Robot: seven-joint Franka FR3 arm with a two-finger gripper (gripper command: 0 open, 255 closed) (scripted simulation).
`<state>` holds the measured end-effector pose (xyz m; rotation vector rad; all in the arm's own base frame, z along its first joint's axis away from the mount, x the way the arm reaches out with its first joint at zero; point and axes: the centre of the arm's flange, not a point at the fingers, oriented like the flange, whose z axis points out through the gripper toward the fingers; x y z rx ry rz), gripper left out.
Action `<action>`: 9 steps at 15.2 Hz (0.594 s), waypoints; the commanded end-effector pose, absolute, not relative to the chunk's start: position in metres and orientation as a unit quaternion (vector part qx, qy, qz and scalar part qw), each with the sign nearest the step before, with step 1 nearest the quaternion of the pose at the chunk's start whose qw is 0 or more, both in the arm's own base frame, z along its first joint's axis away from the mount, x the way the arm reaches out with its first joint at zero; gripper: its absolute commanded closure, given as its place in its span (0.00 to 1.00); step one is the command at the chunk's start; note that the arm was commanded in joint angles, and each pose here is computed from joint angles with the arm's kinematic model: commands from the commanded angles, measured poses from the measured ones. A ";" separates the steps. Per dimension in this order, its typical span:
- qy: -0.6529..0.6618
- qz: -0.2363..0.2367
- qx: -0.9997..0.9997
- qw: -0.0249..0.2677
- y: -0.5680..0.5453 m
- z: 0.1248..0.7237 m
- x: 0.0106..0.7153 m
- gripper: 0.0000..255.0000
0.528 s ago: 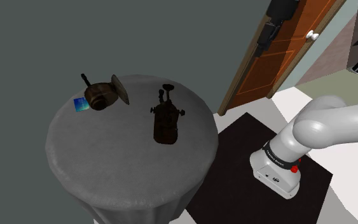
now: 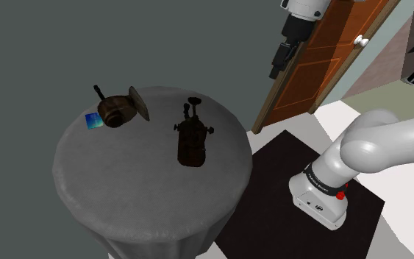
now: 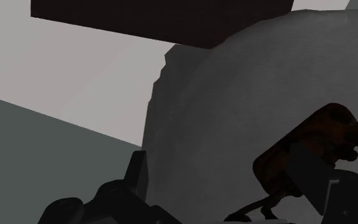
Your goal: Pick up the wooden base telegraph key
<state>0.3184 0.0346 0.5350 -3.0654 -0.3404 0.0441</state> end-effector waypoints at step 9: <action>-0.154 -0.021 -0.986 0.064 0.113 0.458 0.371 0.00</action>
